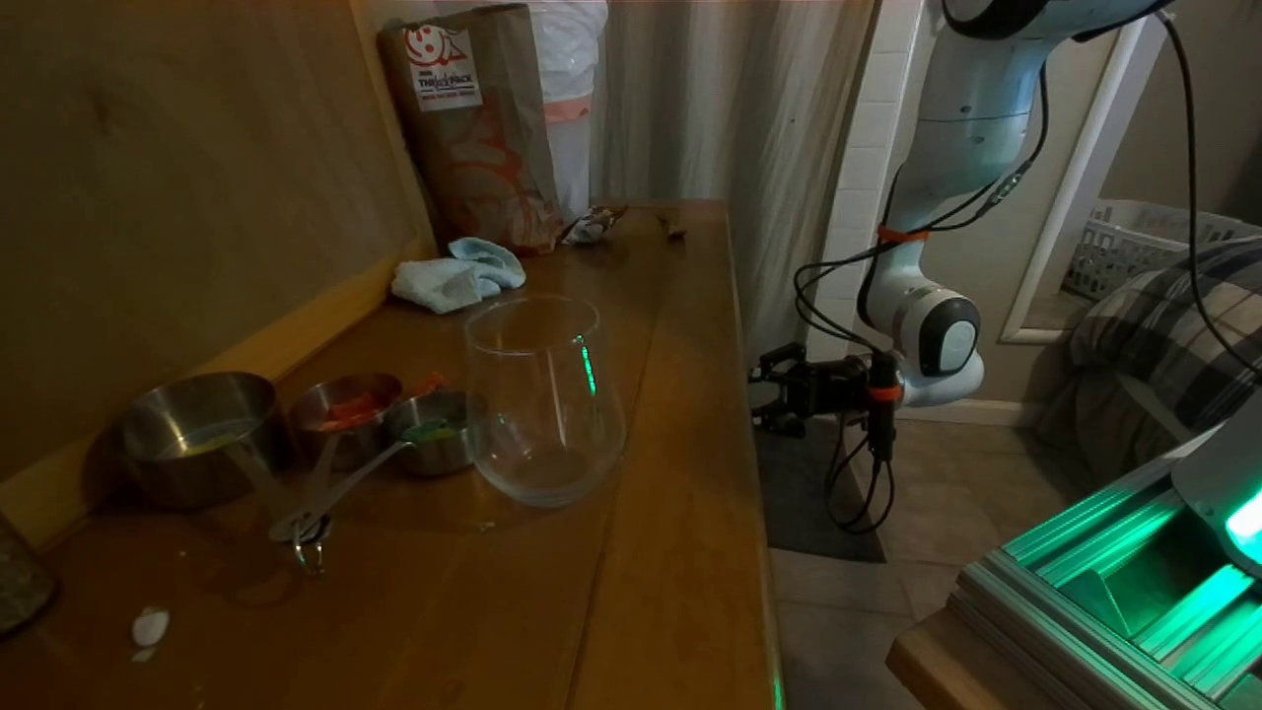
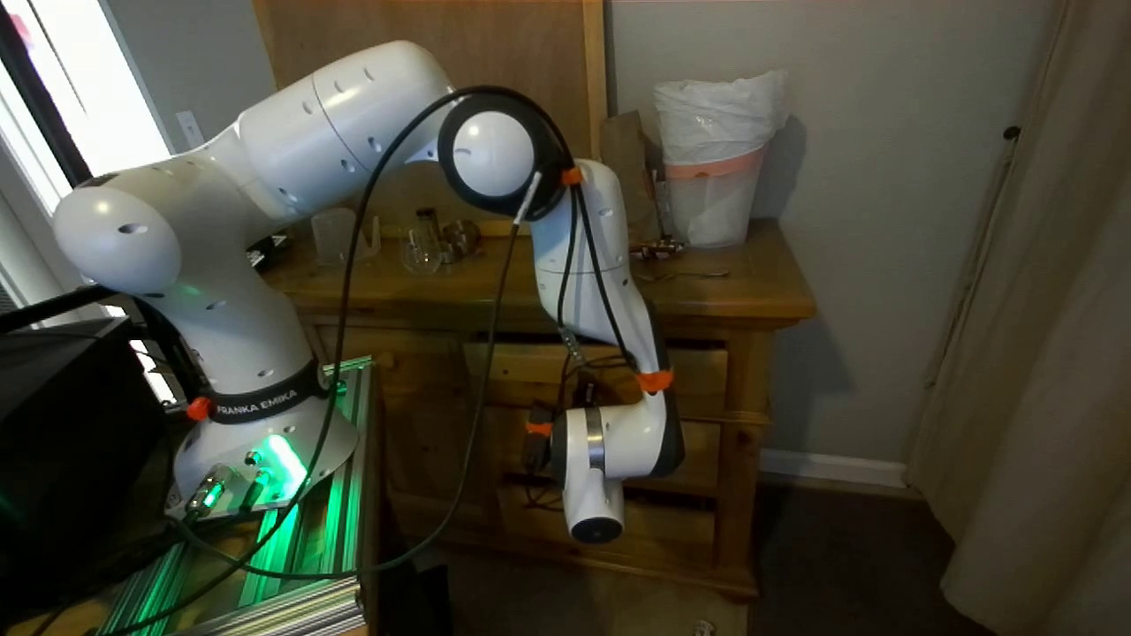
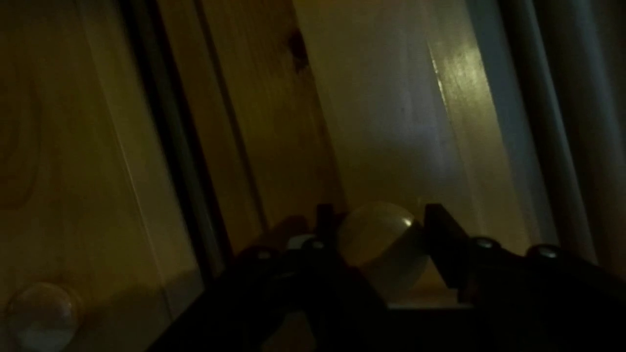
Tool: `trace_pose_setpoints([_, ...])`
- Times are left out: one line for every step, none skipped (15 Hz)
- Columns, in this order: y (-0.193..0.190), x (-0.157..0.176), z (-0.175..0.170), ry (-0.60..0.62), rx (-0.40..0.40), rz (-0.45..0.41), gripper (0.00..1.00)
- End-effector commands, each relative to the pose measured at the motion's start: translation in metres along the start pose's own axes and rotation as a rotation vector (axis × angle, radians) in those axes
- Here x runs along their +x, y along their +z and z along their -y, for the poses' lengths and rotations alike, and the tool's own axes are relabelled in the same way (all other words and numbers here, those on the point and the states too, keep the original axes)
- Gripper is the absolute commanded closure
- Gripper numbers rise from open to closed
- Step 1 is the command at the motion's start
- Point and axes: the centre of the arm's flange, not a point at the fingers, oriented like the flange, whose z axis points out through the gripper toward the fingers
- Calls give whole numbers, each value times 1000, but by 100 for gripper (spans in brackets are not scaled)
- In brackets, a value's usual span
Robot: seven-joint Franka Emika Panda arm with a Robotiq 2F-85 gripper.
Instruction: Open the drawer and put the fork into it
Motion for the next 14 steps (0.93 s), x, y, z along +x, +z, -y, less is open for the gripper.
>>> trace_pose_setpoints([-38, -6, 12, -34, -37, -71, 76])
trace_pose_setpoints([-45, -9, 15, -43, -42, -80, 76])
trace_pose_setpoints([-52, -11, 16, -48, -44, -89, 76])
trace_pose_setpoints([-59, -14, 17, -53, -51, -100, 76])
trace_pose_setpoints([-65, -17, 17, -53, -55, -112, 76])
trace_pose_setpoints([-74, -20, 18, -57, -63, -125, 76])
trace_pose_setpoints([-80, -22, 18, -59, -72, -136, 76])
trace_pose_setpoints([-86, -25, 20, -61, -79, -147, 76])
trace_pose_setpoints([-92, -28, 22, -65, -85, -156, 76])
trace_pose_setpoints([-96, -30, 24, -71, -92, -164, 76])
trace_pose_setpoints([-100, -33, 27, -75, -97, -170, 76])
trace_pose_setpoints([-105, -35, 29, -80, -106, -178, 76])
trace_pose_setpoints([-110, -37, 30, -80, -113, -186, 76])
trace_pose_setpoints([-114, -39, 31, -82, -120, -195, 76])
